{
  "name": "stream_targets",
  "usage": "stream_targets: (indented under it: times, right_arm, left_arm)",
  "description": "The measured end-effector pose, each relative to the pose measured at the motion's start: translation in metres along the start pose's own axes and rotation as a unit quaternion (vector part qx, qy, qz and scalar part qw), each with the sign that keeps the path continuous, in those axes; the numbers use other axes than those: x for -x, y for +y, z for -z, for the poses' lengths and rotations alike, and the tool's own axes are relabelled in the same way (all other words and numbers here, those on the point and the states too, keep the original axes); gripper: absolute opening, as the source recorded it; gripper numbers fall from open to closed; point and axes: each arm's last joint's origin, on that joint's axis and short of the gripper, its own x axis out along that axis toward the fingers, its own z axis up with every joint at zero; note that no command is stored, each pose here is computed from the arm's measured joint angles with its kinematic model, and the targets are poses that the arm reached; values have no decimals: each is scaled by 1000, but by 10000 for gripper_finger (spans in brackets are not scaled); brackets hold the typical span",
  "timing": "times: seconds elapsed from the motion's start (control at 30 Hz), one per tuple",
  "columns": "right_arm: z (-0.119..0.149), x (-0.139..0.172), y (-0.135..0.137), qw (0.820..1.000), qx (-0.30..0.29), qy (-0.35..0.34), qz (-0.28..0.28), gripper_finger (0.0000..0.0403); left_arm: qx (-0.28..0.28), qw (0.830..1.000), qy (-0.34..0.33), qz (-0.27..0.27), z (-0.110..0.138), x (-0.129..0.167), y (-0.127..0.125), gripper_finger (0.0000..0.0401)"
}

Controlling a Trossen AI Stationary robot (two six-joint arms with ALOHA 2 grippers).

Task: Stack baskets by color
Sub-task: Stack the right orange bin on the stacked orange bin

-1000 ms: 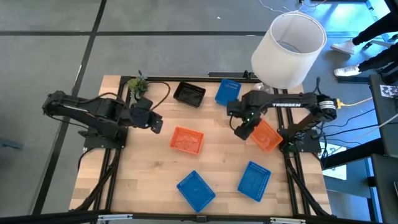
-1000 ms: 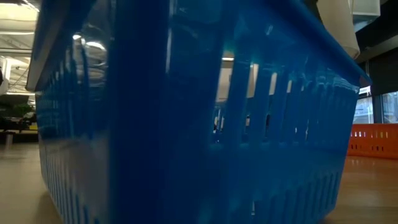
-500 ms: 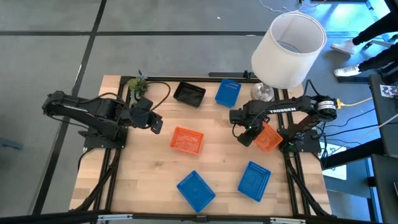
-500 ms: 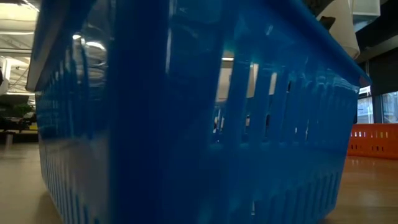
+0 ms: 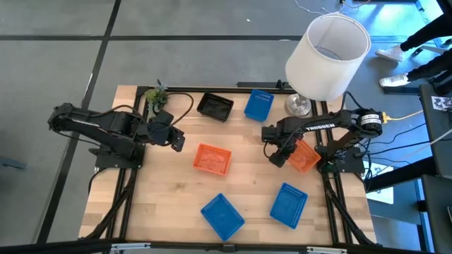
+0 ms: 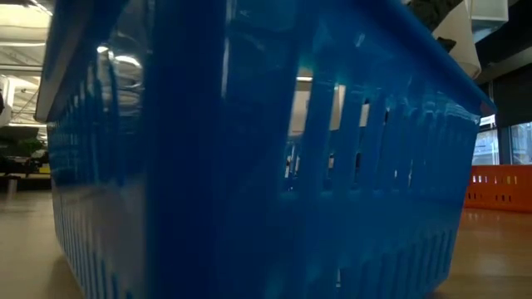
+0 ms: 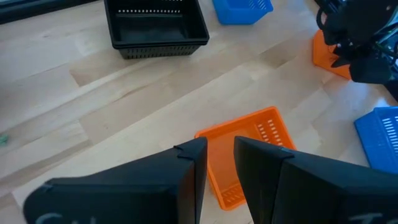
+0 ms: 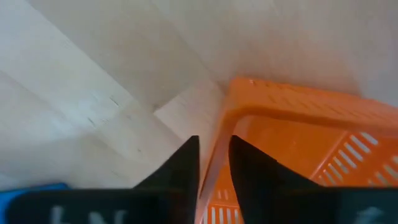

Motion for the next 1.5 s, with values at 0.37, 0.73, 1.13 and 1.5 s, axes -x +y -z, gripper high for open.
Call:
stream_targets:
  times: [0.37, 0.73, 1.13, 1.5]
  right_arm:
    - [-21, 72, 27, 994, 17, -91, -52, 6]
    - [-36, 177, 69, 921, 93, -341, -165, 3]
    - [-62, 176, 87, 878, 153, -404, -206, 2]
    - [-65, 175, 86, 879, 153, -403, -205, 2]
  left_arm:
    - [-40, 999, 13, 4, 1, 0, 0, 71]
    - [-157, 973, 156, -57, 54, -45, 15, 71]
    - [-177, 972, 151, -2, 112, -113, 17, 71]
    - [-184, 976, 104, 61, 123, -152, -5, 71]
